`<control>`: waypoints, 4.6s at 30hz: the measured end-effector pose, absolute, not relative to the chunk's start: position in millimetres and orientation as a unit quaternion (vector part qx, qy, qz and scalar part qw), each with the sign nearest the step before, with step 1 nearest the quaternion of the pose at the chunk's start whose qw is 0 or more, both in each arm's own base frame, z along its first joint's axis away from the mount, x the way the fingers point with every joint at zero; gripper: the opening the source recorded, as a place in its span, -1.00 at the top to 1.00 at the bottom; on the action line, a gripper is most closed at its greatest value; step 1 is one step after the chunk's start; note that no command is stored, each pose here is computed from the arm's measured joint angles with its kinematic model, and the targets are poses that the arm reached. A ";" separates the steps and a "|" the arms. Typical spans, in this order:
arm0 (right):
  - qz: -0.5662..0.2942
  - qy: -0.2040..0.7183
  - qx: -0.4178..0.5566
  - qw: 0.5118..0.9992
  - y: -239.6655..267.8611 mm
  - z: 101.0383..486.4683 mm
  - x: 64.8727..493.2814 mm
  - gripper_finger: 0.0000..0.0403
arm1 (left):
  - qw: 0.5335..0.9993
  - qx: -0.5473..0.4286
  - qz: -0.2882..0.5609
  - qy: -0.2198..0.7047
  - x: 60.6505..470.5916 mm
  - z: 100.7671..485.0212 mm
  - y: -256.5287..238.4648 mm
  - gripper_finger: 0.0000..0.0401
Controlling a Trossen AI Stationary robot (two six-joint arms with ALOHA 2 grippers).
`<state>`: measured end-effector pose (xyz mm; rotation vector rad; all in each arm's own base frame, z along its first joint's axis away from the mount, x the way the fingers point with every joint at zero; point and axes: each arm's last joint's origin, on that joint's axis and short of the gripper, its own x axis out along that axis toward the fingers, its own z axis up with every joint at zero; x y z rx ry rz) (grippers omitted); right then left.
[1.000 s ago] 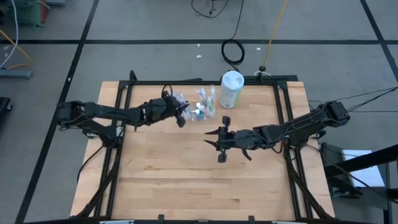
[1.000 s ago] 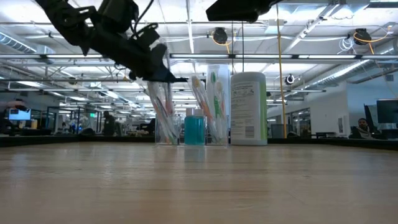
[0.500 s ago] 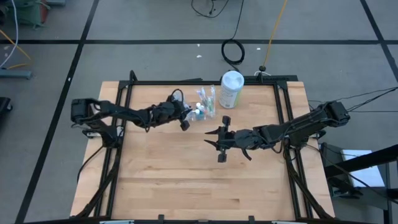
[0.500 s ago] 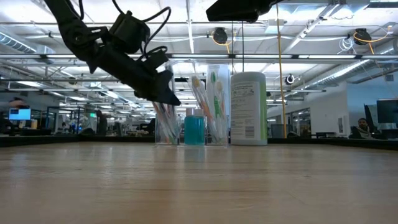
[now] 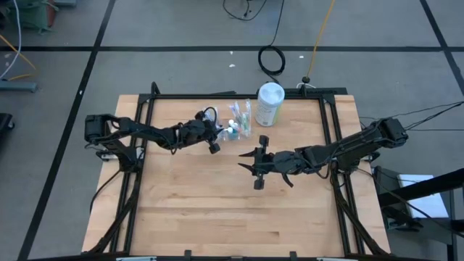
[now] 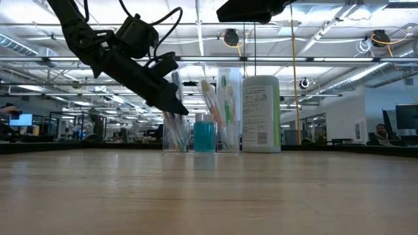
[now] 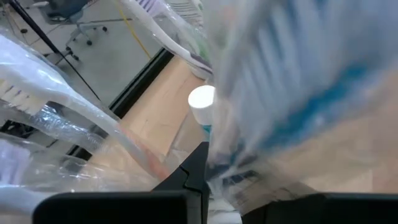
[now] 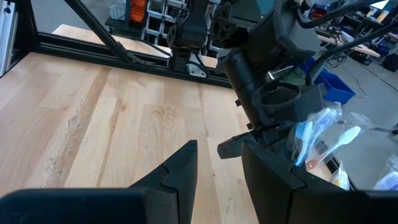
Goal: Pick & Place toothbrushing station
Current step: Put the blue toothbrush into the left compartment of the transparent organizer, then return to Home Position
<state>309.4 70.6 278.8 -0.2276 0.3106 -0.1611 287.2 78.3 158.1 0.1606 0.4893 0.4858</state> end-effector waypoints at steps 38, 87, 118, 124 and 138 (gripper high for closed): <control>-0.078 0.157 -0.126 0.976 70.3 278.5 309.4 0.42 | 0.967 0.059 0.205 0.136 240.3 248.9 32.5 0.30; -0.072 0.186 -0.082 0.977 67.0 277.7 268.2 0.53 | 0.939 0.116 0.286 0.152 210.0 266.0 5.0 0.93; -0.008 -0.032 -0.043 0.999 18.9 189.9 114.8 0.64 | 0.981 0.185 -0.043 0.038 94.3 223.9 -1.1 0.93; -0.009 -0.059 -0.057 0.997 17.3 183.4 107.1 0.64 | 0.983 0.160 -0.067 0.051 84.0 218.8 -2.6 0.98; 0.041 -0.072 -0.056 0.995 19.2 184.1 102.3 0.64 | 0.987 0.150 -0.034 -0.032 98.1 187.7 -1.2 0.95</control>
